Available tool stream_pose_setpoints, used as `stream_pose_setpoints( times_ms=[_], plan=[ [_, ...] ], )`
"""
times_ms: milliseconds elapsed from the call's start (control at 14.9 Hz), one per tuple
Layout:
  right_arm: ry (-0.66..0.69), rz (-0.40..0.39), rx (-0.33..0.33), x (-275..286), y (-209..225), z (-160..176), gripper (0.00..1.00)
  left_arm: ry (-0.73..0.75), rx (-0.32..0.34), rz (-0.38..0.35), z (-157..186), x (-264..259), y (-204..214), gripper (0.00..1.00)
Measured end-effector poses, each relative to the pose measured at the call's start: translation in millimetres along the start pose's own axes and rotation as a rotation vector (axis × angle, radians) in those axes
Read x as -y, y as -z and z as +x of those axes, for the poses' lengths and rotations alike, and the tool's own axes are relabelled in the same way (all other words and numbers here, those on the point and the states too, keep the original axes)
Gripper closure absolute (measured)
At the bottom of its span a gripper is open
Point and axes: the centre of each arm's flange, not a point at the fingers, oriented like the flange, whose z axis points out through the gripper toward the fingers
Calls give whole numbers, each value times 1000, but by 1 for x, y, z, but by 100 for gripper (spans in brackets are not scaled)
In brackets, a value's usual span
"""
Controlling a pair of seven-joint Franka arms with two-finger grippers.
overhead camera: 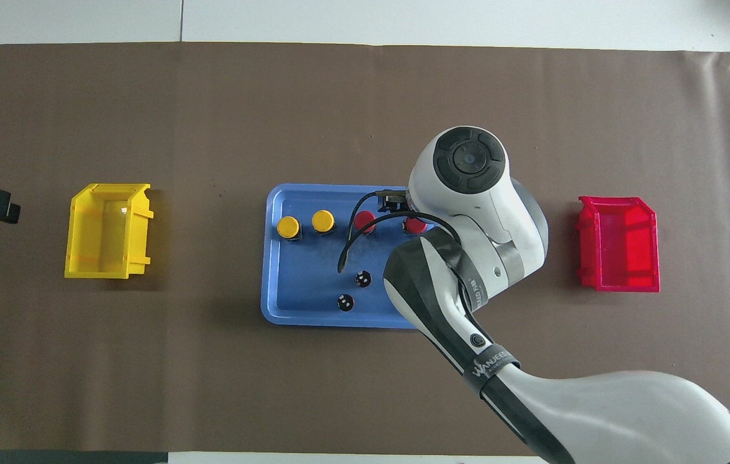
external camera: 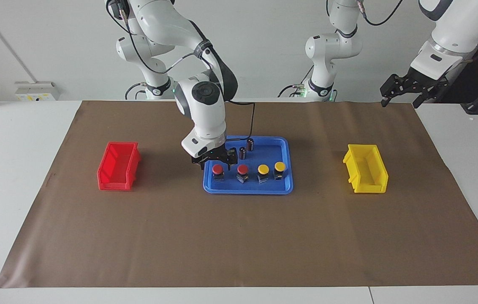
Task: Sort red and yellow buttons by color
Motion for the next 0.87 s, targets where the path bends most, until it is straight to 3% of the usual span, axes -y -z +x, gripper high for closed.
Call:
stream_pose_setpoints(
  times_ms=[336, 740, 807, 874],
  plan=[
    [33, -15, 5, 8, -19, -15, 18, 0, 0, 0, 0, 0, 0, 0],
    [39, -13, -14, 6, -26, -17, 26, 16, 6, -1, -1, 0, 0, 0],
    [44, -18, -18, 6, -27, -17, 36, 25, 8, 0, -2, 0, -1, 0],
    [45, -19, -20, 5, -28, -17, 37, 28, 13, 0, -3, -1, -3, 0]
  ],
)
